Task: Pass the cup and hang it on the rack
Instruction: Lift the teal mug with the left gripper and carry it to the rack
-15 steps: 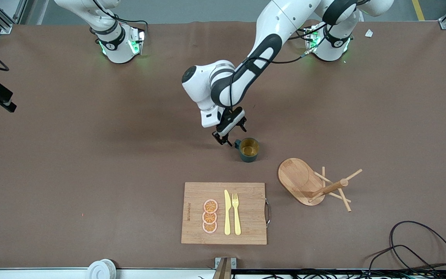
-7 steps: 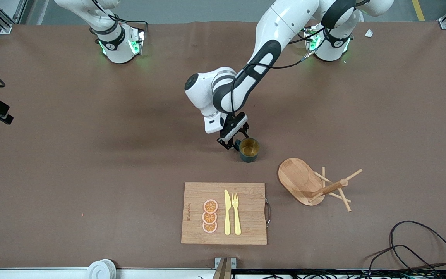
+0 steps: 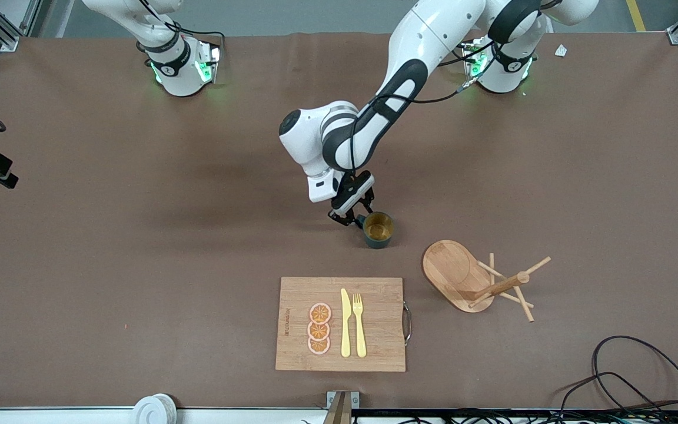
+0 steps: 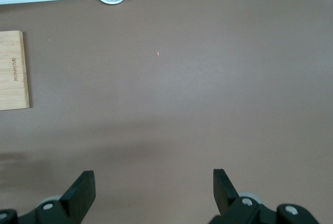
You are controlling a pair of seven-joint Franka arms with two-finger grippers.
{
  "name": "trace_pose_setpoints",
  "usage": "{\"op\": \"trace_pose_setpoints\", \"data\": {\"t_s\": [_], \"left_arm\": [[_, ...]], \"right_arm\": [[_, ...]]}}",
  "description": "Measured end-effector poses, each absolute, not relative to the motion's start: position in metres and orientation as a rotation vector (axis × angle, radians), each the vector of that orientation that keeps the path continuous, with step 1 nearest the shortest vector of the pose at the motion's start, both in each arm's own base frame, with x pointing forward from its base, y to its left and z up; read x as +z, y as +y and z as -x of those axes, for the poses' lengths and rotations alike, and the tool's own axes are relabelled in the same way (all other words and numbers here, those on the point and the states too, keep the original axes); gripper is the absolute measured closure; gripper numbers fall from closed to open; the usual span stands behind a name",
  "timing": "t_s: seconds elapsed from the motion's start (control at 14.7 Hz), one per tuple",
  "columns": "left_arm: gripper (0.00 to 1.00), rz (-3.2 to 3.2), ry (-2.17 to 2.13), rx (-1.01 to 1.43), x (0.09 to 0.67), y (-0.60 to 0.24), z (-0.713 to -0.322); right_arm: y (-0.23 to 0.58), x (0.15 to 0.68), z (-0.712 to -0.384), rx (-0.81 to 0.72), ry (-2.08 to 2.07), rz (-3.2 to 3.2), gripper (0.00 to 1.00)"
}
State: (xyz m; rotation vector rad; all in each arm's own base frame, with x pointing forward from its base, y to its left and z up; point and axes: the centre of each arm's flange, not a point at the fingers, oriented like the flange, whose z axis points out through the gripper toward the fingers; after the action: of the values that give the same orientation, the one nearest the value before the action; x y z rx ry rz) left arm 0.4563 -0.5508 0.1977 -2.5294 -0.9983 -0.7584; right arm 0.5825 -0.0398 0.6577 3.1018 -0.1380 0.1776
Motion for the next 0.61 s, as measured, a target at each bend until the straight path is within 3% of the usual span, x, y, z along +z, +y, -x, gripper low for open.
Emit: {"op": "trace_pose_setpoints", "data": {"t_s": [0.2,0.41,0.61], "left_arm": [[0.57,2.535,-0.998,-0.762,0.200,-0.554,-0.455],[0.79,2.543,-0.998,-0.769,0.205,-0.556,-0.457],[0.79,2.560,-0.972,-0.775,0.220,-0.554,-0.468]], "right_arm": [[-0.040,0.658,-0.582,0.177,-0.148,-3.102,0.00],[-0.040,0.658,-0.582,0.176,-0.152,-3.101,0.00],[-0.040,0.657,-0.582,0.175,-0.152,-3.100,0.00]]}}
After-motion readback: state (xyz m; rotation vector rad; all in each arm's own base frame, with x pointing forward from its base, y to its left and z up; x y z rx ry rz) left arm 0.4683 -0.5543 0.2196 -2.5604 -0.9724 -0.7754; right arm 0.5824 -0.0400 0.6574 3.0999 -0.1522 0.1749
